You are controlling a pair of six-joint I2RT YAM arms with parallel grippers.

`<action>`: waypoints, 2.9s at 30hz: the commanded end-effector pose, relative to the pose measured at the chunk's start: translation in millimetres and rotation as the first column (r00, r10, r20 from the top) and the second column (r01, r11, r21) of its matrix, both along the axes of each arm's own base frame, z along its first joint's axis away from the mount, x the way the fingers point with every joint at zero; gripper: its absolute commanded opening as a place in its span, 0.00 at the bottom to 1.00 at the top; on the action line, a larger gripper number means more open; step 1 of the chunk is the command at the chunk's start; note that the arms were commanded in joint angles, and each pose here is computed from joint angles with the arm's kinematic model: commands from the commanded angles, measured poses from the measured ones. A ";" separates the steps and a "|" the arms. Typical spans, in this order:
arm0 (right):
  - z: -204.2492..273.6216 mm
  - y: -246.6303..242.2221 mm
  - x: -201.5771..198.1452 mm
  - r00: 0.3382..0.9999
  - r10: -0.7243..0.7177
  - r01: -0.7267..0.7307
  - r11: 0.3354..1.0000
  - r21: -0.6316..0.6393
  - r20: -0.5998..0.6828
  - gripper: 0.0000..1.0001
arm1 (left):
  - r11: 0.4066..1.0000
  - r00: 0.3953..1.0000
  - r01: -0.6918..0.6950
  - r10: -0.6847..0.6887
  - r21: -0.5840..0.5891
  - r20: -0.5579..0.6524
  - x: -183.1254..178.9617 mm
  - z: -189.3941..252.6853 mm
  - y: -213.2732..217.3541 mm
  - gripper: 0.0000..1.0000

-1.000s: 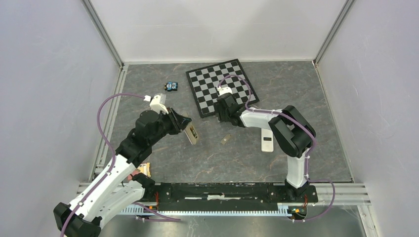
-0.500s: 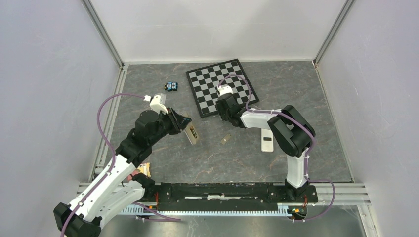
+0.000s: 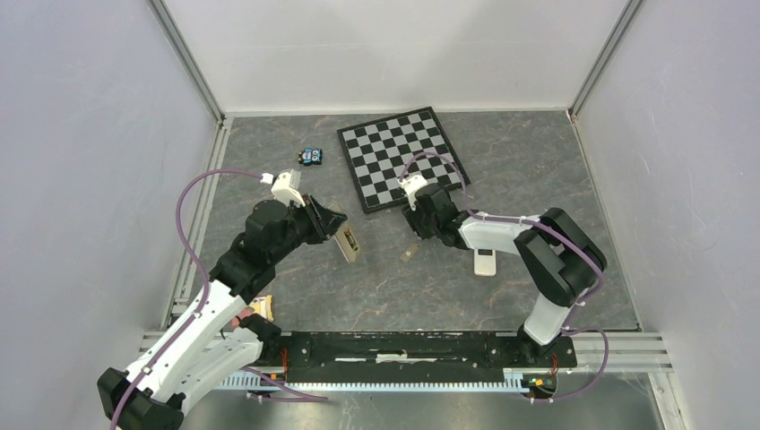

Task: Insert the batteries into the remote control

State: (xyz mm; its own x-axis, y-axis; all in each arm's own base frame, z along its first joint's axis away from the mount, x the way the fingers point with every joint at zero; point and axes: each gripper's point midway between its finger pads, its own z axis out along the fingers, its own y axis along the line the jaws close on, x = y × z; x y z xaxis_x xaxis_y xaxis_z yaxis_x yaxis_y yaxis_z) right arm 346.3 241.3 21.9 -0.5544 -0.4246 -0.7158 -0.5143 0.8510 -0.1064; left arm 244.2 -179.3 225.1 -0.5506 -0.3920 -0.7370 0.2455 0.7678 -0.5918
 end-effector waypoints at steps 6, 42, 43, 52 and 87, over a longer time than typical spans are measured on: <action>-0.2 -12.9 -42.3 0.962 0.242 -0.256 0.961 -0.103 -0.129 0.47 | 0.999 0.997 0.044 -0.045 0.027 0.064 5.6 18.5 -3.7 0.02; 59.2 -27.7 -15.8 0.892 0.448 -0.414 0.862 -0.291 0.056 0.64 | 0.998 0.995 0.062 -0.064 0.028 0.078 3.9 29.6 -0.3 0.02; 61.8 -21.4 -18.8 0.853 0.520 -0.489 0.826 -0.280 0.043 0.66 | 0.997 0.995 0.063 -0.066 0.033 0.080 3.3 31.4 0.6 0.02; 44.3 -9.8 -30.5 0.568 0.799 -0.823 0.546 -0.156 -0.199 0.60 | 0.998 0.994 0.058 -0.059 0.015 0.087 5.1 33.5 1.3 0.02; -16.4 -31.7 -8.5 0.792 0.530 -0.592 0.788 -0.167 -0.304 0.00 | 0.998 0.997 0.064 -0.063 -0.010 0.045 8.8 23.5 -0.9 0.02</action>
State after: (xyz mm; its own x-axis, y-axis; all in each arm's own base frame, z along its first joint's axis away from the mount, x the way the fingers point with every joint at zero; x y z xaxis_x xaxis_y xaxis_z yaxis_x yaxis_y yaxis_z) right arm 321.3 220.6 15.0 -0.1459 -0.8792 -0.4536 -0.9832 0.1796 -0.0318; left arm 248.5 -177.8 232.5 -0.5781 -0.3389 -0.7423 0.2906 0.7645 -0.5754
